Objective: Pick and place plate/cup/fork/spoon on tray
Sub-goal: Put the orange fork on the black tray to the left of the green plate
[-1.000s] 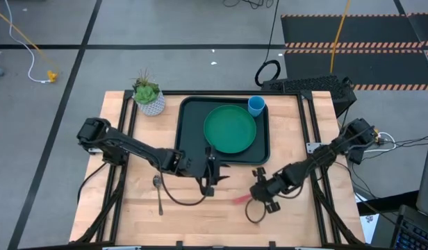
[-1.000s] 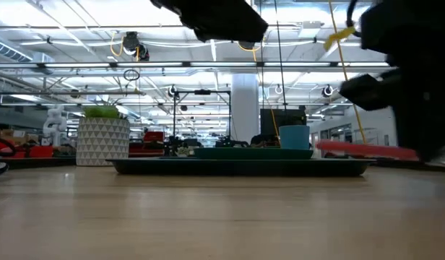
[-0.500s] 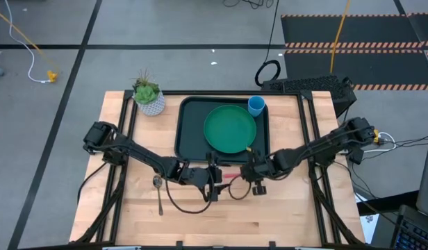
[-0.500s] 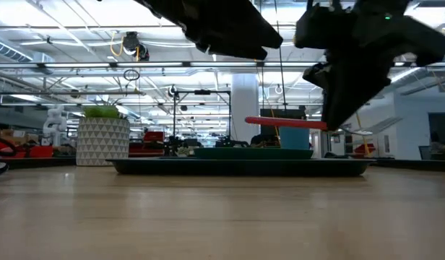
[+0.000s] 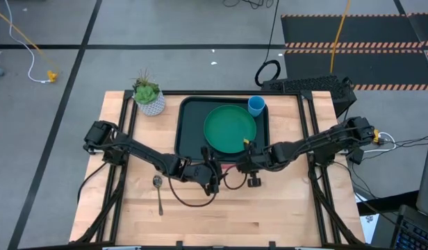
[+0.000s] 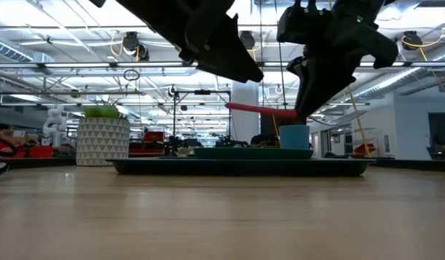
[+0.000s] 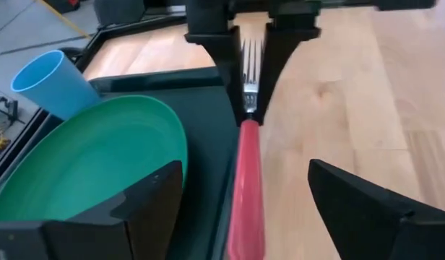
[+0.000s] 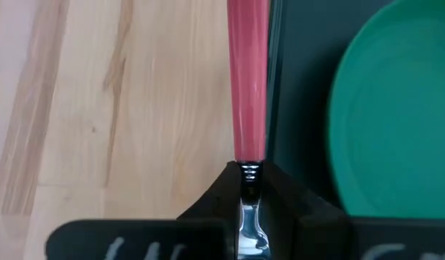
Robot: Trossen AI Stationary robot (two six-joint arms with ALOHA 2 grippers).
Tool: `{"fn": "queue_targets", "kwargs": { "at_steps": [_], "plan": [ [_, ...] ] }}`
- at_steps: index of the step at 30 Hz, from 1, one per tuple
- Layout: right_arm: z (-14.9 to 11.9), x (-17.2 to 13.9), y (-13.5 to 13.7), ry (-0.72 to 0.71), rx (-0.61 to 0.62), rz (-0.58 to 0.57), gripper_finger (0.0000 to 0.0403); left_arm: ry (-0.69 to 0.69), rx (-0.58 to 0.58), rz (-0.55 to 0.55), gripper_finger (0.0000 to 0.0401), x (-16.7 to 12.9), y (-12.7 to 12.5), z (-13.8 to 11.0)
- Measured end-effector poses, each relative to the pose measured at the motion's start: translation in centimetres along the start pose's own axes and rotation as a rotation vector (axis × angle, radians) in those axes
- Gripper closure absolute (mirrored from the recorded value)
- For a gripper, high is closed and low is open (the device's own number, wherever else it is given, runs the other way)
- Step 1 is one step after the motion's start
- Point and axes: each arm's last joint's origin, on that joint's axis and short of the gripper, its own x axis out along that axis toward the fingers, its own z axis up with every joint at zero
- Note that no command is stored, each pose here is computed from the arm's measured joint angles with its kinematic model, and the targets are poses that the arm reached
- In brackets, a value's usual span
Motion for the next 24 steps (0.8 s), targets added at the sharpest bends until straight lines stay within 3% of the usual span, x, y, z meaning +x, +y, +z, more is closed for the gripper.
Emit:
{"fn": "queue_targets", "kwargs": {
  "at_steps": [7, 18, 24],
  "plan": [
    [0.6, 0.0, -0.4, -0.052, -0.008, -0.004, 0.0383, 0.031, 0.019, 0.018, 0.0069, 0.4, 0.7, -0.3],
    [1.5, 0.0, -0.5, -0.145, -0.039, -0.006, 0.0383, 0.082, 0.064, 0.029, 0.0066, 1.2, 0.3, -1.3],
    [1.6, 0.0, -0.5, -0.155, -0.037, -0.005, 0.0383, 0.098, 0.083, 0.064, 0.0106, 1.5, 0.1, -1.8]
  ]
}}
